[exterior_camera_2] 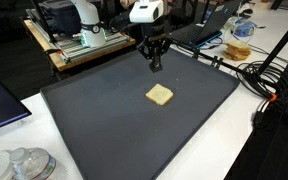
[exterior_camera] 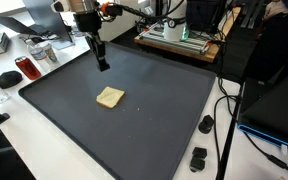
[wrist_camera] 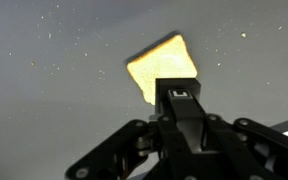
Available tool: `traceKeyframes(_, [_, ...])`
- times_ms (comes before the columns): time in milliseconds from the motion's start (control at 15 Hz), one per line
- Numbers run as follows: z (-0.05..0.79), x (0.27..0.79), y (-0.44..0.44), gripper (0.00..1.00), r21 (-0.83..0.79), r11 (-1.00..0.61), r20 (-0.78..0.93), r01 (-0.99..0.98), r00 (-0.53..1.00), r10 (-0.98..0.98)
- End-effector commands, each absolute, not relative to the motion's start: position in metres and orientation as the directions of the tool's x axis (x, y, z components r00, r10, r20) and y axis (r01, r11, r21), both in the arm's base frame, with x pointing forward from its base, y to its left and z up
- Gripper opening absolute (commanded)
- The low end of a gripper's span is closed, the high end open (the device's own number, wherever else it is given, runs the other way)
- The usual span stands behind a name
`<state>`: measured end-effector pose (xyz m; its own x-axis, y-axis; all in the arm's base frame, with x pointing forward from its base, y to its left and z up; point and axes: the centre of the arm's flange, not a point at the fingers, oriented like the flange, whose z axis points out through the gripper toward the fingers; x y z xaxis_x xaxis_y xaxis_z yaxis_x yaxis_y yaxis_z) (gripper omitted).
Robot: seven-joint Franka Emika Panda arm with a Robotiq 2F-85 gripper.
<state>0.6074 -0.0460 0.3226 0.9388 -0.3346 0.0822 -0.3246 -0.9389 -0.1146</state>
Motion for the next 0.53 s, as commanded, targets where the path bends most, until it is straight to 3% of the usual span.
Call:
traceKeyframes(0, [0.337, 0.573, -0.042, 0.05, -0.139, -0.955, 0.093, -0.264, 0.956, -0.278])
traceKeyframes(467, [0.348, 0.541, -0.044, 0.05, -0.060, -0.996, 0.080, -0.059, 0.995, -0.064])
